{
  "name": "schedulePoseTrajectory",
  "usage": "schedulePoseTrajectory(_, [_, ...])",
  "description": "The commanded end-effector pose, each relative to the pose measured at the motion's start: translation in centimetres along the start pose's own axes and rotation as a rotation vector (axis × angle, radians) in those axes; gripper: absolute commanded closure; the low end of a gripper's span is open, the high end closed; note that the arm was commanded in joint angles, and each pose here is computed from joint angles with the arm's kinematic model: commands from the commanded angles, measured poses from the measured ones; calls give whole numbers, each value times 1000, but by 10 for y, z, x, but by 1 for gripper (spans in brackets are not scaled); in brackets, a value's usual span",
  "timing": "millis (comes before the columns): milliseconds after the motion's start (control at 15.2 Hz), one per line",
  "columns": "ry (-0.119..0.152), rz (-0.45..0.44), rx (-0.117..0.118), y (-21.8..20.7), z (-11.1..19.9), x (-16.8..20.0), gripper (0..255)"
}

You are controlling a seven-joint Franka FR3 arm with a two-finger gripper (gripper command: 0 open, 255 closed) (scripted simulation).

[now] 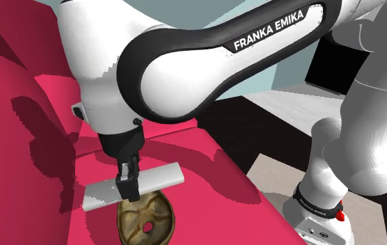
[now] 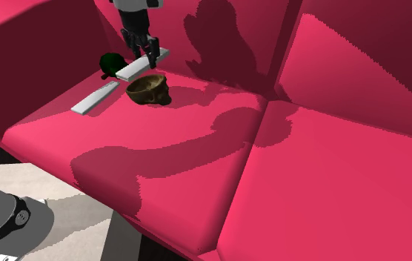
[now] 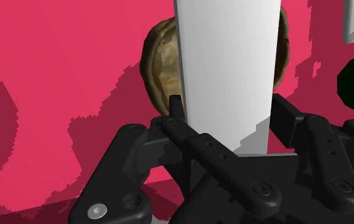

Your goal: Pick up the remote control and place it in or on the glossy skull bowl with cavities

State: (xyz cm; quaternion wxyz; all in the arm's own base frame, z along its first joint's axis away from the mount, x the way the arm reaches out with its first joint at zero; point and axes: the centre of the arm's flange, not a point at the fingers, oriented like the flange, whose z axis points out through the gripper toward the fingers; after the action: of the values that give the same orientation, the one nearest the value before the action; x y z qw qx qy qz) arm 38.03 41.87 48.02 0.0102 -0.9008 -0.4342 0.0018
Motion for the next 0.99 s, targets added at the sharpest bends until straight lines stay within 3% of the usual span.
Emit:
schedulePoseTrajectory(0, [1,0,0,0,10,1,255])
schedulePoseTrajectory(462, [1,0,0,1,47,1,255])
schedulePoseTrajectory(924, [1,0,0,1,50,1,255])
